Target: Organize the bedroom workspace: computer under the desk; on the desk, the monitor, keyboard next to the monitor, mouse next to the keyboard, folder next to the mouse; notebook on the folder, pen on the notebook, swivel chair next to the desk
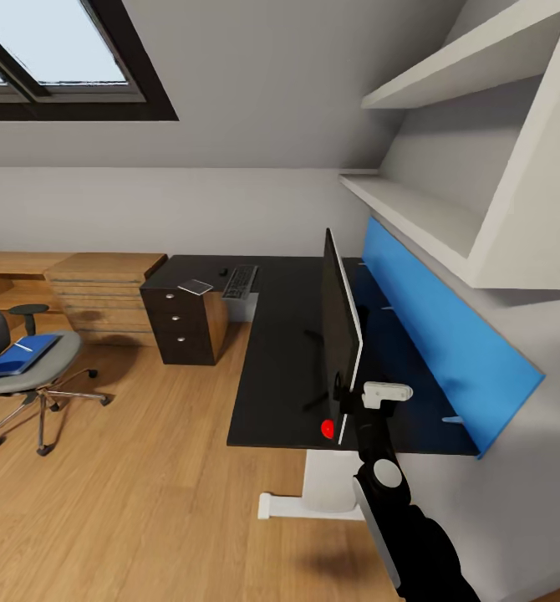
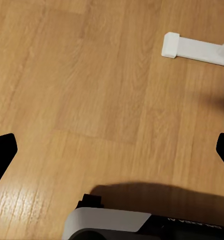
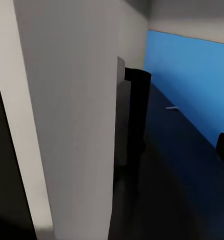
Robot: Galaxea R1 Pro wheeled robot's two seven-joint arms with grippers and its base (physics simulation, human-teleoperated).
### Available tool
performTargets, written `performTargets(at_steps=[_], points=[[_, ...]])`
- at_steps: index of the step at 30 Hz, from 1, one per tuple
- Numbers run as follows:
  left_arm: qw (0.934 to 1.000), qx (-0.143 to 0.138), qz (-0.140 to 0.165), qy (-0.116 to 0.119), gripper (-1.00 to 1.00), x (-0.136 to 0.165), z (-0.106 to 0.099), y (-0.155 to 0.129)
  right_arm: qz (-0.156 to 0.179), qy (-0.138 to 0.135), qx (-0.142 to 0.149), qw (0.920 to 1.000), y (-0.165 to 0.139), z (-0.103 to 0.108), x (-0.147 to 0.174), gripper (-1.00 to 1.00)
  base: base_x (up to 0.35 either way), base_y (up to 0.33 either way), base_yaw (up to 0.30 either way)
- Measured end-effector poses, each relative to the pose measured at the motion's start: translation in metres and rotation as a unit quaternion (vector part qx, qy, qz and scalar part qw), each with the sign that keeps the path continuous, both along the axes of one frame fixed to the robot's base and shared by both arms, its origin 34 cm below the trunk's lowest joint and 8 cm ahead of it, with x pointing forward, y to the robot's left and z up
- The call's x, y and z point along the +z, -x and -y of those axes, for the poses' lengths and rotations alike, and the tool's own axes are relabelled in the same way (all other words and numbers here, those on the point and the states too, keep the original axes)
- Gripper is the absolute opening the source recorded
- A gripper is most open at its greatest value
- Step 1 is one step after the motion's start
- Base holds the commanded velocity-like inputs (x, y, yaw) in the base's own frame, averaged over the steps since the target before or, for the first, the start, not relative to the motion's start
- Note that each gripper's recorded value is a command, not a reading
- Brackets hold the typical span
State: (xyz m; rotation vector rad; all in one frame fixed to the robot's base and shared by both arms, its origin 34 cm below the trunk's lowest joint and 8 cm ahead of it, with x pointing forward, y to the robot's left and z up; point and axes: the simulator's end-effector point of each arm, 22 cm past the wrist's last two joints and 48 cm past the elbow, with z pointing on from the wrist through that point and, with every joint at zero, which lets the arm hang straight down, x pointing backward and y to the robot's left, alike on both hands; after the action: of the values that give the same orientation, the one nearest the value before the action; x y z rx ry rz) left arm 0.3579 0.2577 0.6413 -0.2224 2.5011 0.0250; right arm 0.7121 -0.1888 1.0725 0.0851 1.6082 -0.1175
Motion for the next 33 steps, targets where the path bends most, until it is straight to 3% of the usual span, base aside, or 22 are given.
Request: performTargets(at_steps=[33], points=[[1.0000, 0.000, 0.000, 0.000, 1.00, -0.0001, 0.0001, 0.0001, -0.002, 0.001, 0.000, 1.0000, 0.0001, 0.0000, -0.0022, 1.00, 0.000, -0.021, 0.000]])
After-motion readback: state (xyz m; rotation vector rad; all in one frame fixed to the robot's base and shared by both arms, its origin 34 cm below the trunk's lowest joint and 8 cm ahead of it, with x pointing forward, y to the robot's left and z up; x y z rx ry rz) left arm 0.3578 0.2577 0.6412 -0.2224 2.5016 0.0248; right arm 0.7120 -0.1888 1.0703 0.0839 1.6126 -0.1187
